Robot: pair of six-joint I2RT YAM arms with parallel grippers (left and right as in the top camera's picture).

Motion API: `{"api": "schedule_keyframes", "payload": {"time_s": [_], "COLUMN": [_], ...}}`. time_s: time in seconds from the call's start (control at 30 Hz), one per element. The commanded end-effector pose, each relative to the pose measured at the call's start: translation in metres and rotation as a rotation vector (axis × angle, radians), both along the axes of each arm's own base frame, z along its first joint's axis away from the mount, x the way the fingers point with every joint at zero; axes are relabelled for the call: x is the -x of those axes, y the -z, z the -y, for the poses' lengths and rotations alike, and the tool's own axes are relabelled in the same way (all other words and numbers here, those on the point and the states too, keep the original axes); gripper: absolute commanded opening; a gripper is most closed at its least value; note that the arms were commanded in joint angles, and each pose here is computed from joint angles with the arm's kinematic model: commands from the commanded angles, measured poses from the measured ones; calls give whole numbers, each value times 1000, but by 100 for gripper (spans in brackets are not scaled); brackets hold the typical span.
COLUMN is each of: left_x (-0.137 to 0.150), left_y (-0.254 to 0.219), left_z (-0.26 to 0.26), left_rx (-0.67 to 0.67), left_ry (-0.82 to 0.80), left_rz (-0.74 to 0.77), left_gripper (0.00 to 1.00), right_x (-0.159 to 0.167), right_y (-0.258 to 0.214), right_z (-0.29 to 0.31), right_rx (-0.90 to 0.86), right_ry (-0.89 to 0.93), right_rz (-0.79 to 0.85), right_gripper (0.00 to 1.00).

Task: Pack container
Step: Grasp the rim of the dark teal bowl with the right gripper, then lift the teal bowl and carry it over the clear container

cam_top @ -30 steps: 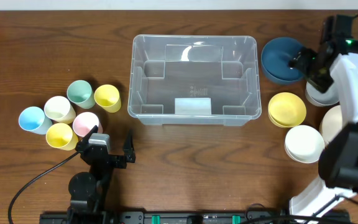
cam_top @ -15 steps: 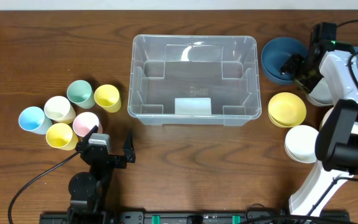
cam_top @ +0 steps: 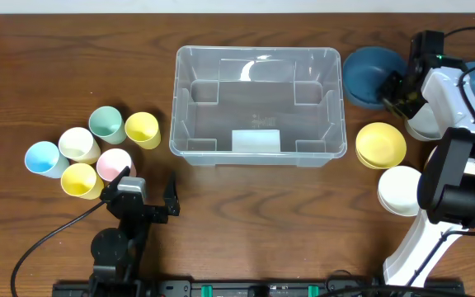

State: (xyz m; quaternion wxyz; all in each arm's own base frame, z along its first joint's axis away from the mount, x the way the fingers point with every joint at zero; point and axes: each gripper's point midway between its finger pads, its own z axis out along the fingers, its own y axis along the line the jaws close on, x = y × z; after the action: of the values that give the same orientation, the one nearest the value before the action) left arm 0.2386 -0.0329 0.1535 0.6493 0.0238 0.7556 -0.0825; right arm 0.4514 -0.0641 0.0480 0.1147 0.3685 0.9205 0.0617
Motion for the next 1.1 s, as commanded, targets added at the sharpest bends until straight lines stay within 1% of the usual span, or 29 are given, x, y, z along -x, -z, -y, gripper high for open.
{"api": "schedule_keyframes", "payload": {"time_s": [0.0,0.07,0.1,0.43,0.63,0.73,0.87,0.97,1.07], "left_x": [-1,-1,-1,-1,-1,-1,-1,-1,-1], "left_y": [16,16,16,16,16,16,16,16,16], "left_z": [-2,-2,-2,-2,-2,-2,-2,-2,-2], "left_rx": [-21,-21,-21,-21,-21,-21,-21,-21,-21], "left_ry": [-6,-6,-6,-6,-6,-6,-6,-6,-6], "left_rz": [-31,-31,-31,-31,-31,-31,-31,-31,-31], "left_gripper": [98,98,98,98,98,98,98,98,98], "right_x": [-1,-1,-1,-2,3,2,-4,-12,-19], "right_y": [3,3,3,2,0,-8,-37,-75,-126], "right_z": [3,6,8,21,48,60,68,67,56], "right_rx": [20,36,45,82,84,66,23,12,34], "right_ry": [-2,5,8,30,83,82,53,5,-86], "right_rz": [-7,-9,-10,-3,1,26,110,209,330], "right_gripper": [9,2,1,1,1,1,1,1,1]}}
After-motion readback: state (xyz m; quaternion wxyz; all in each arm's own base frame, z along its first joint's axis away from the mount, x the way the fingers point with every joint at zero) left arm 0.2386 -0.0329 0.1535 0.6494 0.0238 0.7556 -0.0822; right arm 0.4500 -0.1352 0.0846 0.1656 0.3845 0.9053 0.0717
